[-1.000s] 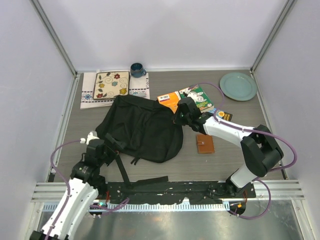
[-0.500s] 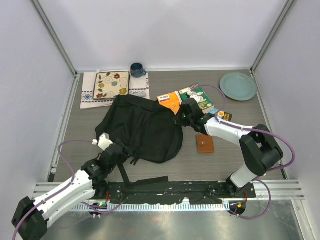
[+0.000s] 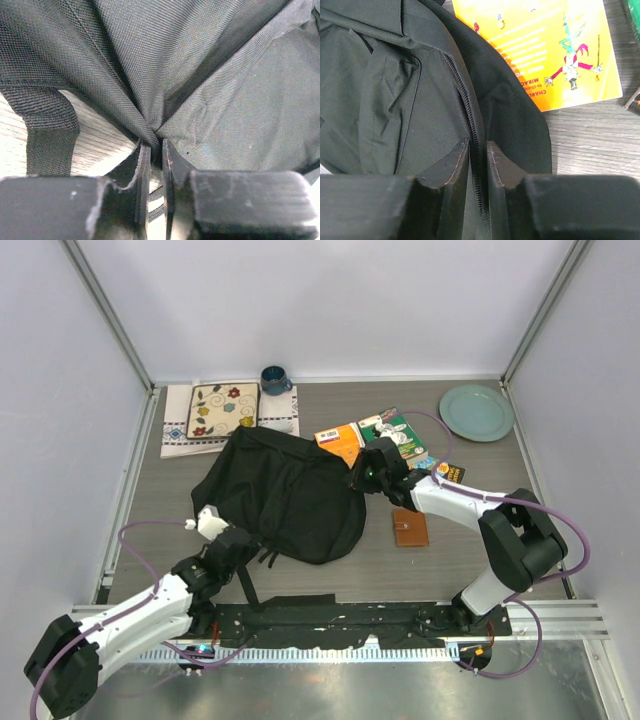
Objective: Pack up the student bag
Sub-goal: Unzip the student bag at the center of the board.
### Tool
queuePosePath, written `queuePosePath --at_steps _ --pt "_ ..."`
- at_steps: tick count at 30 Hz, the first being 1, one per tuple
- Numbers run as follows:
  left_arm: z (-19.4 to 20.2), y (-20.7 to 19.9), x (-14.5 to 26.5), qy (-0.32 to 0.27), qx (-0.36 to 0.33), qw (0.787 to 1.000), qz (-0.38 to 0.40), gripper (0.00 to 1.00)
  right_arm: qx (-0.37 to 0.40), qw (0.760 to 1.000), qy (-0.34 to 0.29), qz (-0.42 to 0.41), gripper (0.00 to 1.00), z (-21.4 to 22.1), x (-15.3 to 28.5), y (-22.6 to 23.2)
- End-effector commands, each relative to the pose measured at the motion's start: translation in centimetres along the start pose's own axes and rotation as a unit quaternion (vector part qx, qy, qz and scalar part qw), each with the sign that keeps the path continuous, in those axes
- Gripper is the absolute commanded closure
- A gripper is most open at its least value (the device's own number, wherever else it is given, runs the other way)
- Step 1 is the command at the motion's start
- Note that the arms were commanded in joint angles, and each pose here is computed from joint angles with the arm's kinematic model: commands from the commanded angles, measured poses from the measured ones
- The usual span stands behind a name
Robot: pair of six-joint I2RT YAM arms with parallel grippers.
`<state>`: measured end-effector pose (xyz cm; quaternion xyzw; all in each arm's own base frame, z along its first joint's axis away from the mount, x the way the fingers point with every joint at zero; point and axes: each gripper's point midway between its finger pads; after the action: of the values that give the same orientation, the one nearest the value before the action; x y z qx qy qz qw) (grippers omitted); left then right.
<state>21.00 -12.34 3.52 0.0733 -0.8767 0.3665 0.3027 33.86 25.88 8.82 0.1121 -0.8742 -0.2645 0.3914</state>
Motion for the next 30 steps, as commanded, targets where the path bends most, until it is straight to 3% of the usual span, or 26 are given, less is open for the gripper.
queuePosePath --at_steps 1,3,8,10,14,18,23,30 --pt "-1.5 -1.8 -0.2 -0.036 0.018 0.999 0.032 0.89 0.018 1.0 -0.012 -0.018 0.64 -1.3 1.9 0.9" --pt "-1.6 -2.0 0.0 -0.038 0.02 0.998 0.038 1.0 0.029 0.999 -0.019 -0.012 0.41 -1.8 2.3 0.7" --pt "-2.1 -2.7 0.5 -0.041 0.024 0.997 0.056 1.0 0.041 0.995 -0.084 0.016 0.22 -4.8 6.7 0.1" --pt "-2.4 -3.2 0.9 -0.043 0.026 0.997 0.065 1.0 0.034 0.994 -0.107 -0.015 0.21 -5.4 9.4 0.9" --pt "-2.7 -4.1 1.5 -0.042 0.028 0.995 0.081 1.0 0.007 0.991 -0.058 -0.12 0.24 -1.3 11.7 4.3" --pt "-2.7 -4.3 1.6 -0.037 0.026 0.995 0.084 1.0 0.013 0.984 -0.005 -0.178 0.28 7.0 12.6 8.2" --pt "-2.4 -4.7 1.6 -0.028 0.022 0.996 0.085 1.0 -0.004 0.972 0.017 -0.233 0.38 13.2 13.1 10.9" --pt "-2.4 -4.5 1.7 -0.027 0.019 0.996 0.084 1.0 -0.007 0.972 0.017 -0.235 0.39 17.6 11.3 13.1"
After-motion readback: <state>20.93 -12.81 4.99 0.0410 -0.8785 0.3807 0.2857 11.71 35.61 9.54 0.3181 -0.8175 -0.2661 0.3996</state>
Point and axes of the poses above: each gripper's point midway between its finger pads, its own x axis back along the fingers, its own y axis along the line the jaws close on, z = x × y, and after that the axes turned 4 degrees about -x, right-handed
